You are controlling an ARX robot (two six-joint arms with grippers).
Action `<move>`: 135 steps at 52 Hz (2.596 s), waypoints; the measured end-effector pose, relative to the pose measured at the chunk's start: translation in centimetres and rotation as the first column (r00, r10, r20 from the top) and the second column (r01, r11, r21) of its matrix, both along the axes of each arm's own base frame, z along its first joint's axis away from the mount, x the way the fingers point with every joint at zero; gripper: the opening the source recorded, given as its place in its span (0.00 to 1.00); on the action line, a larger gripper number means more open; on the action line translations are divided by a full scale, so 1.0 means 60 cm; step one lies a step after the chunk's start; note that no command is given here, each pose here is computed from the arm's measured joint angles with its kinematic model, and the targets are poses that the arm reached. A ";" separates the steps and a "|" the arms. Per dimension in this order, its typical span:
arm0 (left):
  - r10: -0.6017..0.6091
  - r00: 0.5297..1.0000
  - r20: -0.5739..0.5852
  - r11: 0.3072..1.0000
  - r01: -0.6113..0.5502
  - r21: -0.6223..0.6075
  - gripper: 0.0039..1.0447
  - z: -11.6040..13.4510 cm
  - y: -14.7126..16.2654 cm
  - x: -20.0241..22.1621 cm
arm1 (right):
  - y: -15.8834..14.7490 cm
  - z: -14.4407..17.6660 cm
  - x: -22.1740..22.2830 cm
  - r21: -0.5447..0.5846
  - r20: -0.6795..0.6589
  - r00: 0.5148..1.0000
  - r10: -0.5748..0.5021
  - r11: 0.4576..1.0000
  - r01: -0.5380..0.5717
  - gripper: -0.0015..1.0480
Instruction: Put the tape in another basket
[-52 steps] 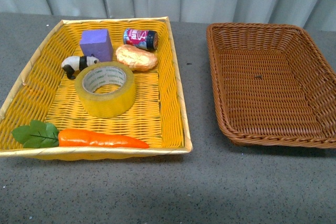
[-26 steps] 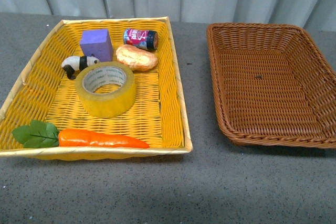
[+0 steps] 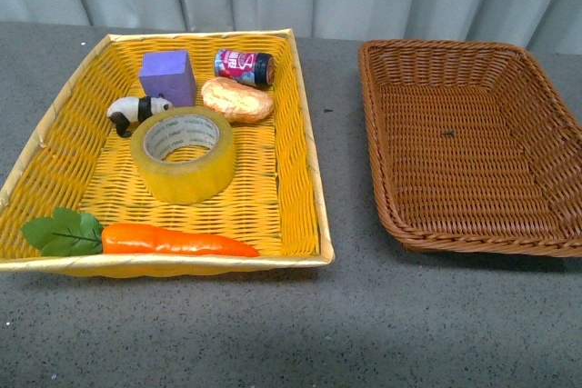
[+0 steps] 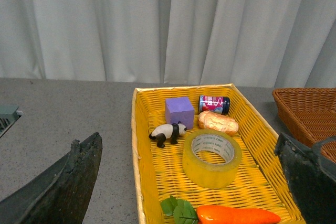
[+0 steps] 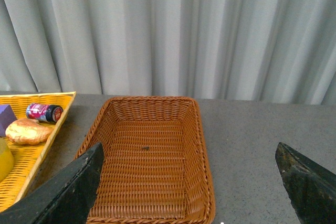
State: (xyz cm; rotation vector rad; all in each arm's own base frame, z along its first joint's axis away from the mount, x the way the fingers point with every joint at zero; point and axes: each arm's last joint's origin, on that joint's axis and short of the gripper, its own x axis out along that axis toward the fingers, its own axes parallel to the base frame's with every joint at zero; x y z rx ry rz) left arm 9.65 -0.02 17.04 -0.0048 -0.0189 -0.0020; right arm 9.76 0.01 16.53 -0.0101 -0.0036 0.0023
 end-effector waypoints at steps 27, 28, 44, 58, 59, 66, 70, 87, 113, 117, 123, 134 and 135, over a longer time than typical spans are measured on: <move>0.000 1.000 0.000 1.000 0.000 0.000 0.94 0.000 0.000 0.000 | 0.000 0.000 0.000 0.000 0.000 1.000 0.000 1.000 0.000 0.91; 0.000 1.000 0.000 1.000 0.000 0.000 0.94 0.000 0.000 0.000 | 0.000 0.000 0.000 0.000 0.000 1.000 0.000 1.000 0.000 0.91; -0.147 0.967 -0.207 0.988 0.136 -0.070 0.94 -0.009 0.000 0.006 | 0.000 0.000 0.000 0.000 0.000 1.000 0.000 1.000 0.000 0.91; -0.216 0.911 -0.351 0.973 0.172 -0.154 0.94 -0.006 -0.014 0.081 | 0.000 0.000 0.000 0.000 0.000 1.000 0.000 1.000 0.000 0.91; -0.218 0.910 -0.354 0.973 0.173 -0.154 0.94 -0.005 -0.015 0.085 | 0.000 0.000 0.000 0.000 0.000 1.000 0.001 1.000 -0.001 0.91; -0.181 0.843 -0.507 0.981 0.115 -0.159 0.94 -0.015 -0.032 0.177 | 0.000 0.000 0.000 0.000 0.000 1.000 0.000 1.000 0.000 0.91; -0.175 0.784 -0.596 0.980 0.080 -0.182 0.94 -0.034 -0.042 0.220 | 0.000 0.000 0.000 0.000 0.000 1.000 0.000 1.000 0.000 0.91; -0.132 0.613 -0.779 0.990 0.042 -0.134 0.94 -0.096 -0.096 0.362 | 0.000 0.000 0.000 0.000 0.000 1.000 0.000 1.000 0.000 0.91; -0.047 0.555 -0.830 0.981 -0.132 -0.144 0.94 -0.133 -0.088 0.465 | 0.000 0.000 0.000 0.000 0.000 1.000 0.000 1.000 0.000 0.91; -0.031 0.541 -0.841 0.979 -0.153 -0.134 0.94 -0.139 -0.084 0.470 | 0.000 0.000 0.000 0.000 0.000 1.000 0.000 1.000 0.000 0.91; -0.012 0.528 -0.849 0.977 -0.176 -0.123 0.94 -0.152 -0.078 0.476 | 0.000 0.000 0.000 0.000 0.000 1.000 0.000 1.000 0.000 0.91; -0.005 0.518 -0.856 0.977 -0.180 -0.115 0.72 -0.161 -0.078 0.477 | 0.000 0.000 0.000 0.000 0.000 1.000 0.000 1.000 0.000 0.91; -0.006 0.518 -0.855 0.977 -0.180 -0.115 0.68 -0.161 -0.078 0.477 | 0.000 0.000 0.000 0.000 0.000 1.000 0.000 1.000 0.000 0.91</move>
